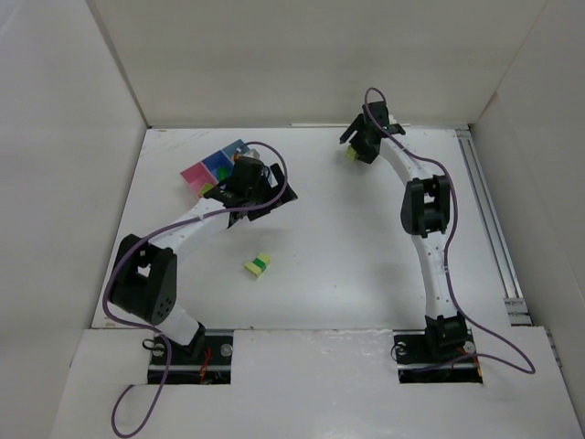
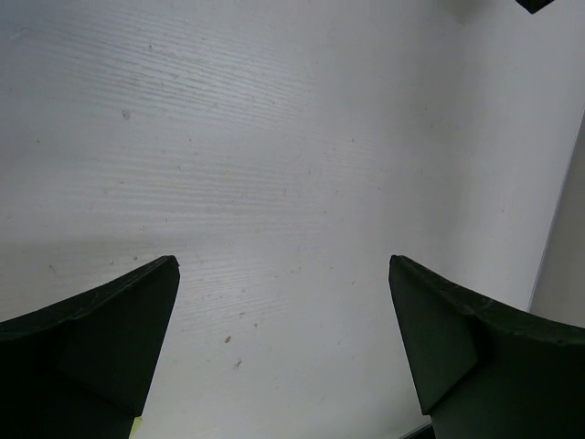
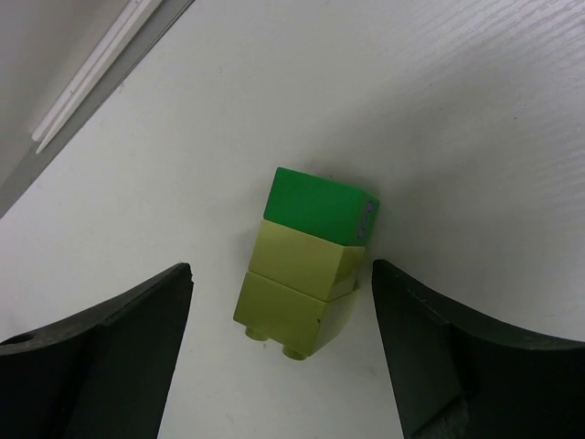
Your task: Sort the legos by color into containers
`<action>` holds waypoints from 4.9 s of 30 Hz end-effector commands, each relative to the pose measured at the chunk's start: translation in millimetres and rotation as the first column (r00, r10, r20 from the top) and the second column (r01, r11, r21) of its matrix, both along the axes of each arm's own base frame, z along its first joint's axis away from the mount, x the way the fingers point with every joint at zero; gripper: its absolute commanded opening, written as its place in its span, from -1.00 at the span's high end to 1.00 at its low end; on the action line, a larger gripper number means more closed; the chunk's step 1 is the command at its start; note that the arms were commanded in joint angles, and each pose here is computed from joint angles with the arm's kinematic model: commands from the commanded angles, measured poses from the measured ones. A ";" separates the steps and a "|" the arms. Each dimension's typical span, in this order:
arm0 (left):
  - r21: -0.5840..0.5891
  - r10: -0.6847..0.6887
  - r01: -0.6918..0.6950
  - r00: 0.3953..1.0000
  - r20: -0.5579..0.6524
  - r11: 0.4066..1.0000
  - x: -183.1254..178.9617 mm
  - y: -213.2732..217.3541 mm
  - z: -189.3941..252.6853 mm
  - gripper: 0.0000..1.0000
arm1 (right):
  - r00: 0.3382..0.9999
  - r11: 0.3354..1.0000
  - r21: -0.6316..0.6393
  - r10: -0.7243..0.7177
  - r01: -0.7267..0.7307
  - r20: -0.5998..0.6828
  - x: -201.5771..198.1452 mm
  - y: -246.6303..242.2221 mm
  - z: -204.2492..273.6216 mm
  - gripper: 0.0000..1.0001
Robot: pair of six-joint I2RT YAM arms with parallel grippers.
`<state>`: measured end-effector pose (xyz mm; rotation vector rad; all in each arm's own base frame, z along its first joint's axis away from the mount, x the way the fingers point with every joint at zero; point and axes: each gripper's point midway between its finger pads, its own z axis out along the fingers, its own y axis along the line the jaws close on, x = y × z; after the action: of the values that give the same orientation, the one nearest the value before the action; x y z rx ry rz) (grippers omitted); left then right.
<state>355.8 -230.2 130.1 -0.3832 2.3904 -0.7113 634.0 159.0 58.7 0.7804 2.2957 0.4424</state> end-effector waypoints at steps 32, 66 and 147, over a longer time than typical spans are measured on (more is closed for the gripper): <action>-0.158 -0.235 0.275 0.943 0.234 0.948 11.2 -7.9 77.2 -0.82 | 0.269 0.426 -0.437 0.886 -0.792 0.377 -96.4 54.5 89.7 0.85; -0.216 -0.530 0.667 0.715 0.457 0.713 -103.1 -66.8 131.0 -0.53 | -0.519 -0.126 -0.778 0.808 -0.615 0.279 -371.1 135.0 177.0 1.00; 0.229 0.524 -0.528 0.848 0.082 0.818 80.7 226.6 32.6 0.55 | 0.313 0.430 -0.708 0.901 -0.560 0.300 -286.6 23.9 173.8 1.00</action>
<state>425.6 -0.2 145.0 -0.9231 2.1954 -0.1405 340.7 184.3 219.5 -0.8051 1.8115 0.4229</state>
